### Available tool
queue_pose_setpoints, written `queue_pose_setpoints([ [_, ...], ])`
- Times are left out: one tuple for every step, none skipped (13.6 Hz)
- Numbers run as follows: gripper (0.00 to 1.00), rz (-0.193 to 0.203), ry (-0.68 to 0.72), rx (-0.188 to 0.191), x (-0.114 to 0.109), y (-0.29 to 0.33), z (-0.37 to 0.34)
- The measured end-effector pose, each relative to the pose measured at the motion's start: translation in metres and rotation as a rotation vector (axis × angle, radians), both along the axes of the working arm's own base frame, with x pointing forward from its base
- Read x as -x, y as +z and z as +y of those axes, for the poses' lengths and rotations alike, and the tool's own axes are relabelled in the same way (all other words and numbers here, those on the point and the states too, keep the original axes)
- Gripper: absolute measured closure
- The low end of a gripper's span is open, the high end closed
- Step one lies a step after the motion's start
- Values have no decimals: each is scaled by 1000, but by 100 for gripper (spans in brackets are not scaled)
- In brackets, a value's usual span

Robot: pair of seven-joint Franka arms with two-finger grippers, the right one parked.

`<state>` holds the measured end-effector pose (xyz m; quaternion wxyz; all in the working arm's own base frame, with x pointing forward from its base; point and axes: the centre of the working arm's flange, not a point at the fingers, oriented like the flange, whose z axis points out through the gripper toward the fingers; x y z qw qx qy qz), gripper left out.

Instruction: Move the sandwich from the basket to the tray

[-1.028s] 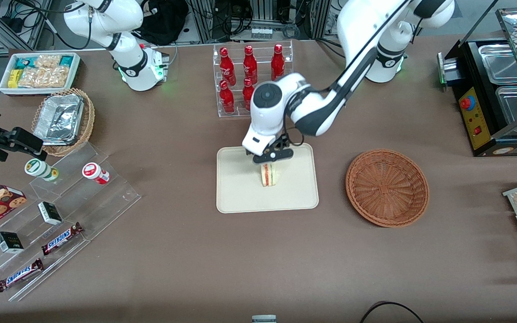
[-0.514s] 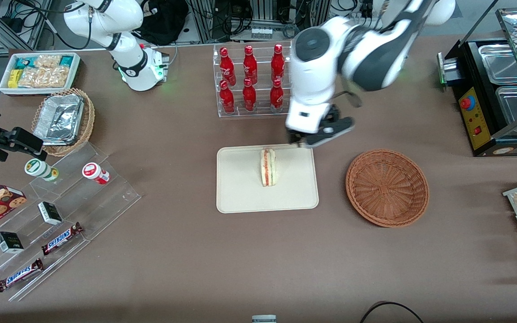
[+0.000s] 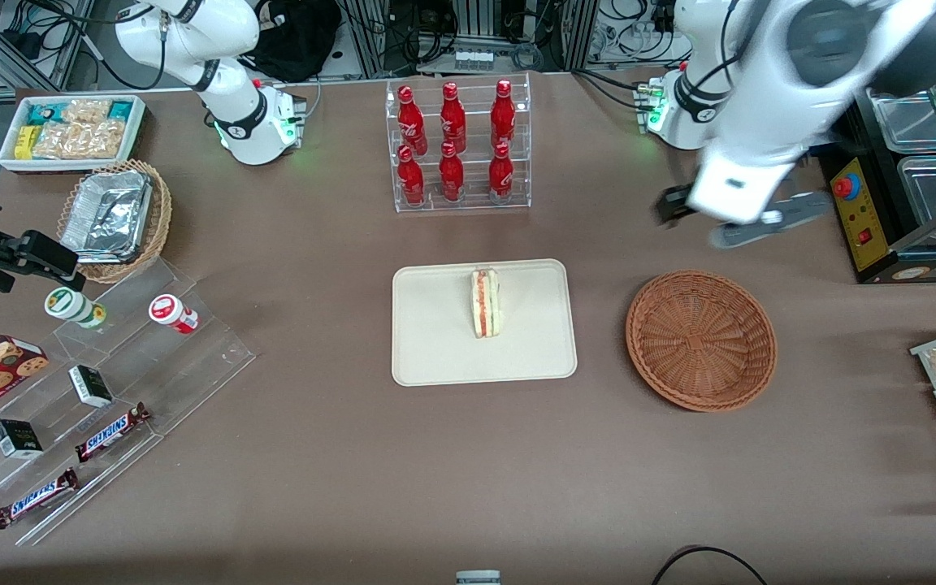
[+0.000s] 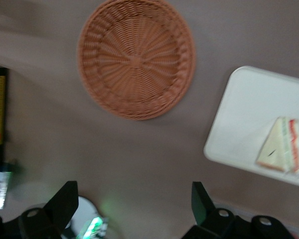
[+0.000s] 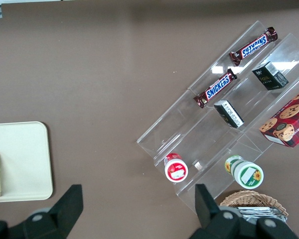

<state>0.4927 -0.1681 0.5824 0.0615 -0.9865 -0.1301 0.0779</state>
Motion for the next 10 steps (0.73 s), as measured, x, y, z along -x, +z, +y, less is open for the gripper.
queue_pose_setpoints([
  [0, 18, -33, 11, 1, 10, 30],
  [0, 37, -73, 24, 3, 17, 57],
  [0, 53, -114, 37, 5, 22, 79],
  [0, 58, -141, 49, 7, 25, 96],
  [0, 60, -154, 58, 7, 25, 111],
  [0, 62, -170, 70, 7, 25, 124],
  [0, 62, -194, 85, 6, 26, 139],
  [0, 54, -208, 101, 4, 27, 158],
  [0, 42, -211, 116, 3, 28, 178],
  [0, 34, -210, 129, 0, 28, 192],
])
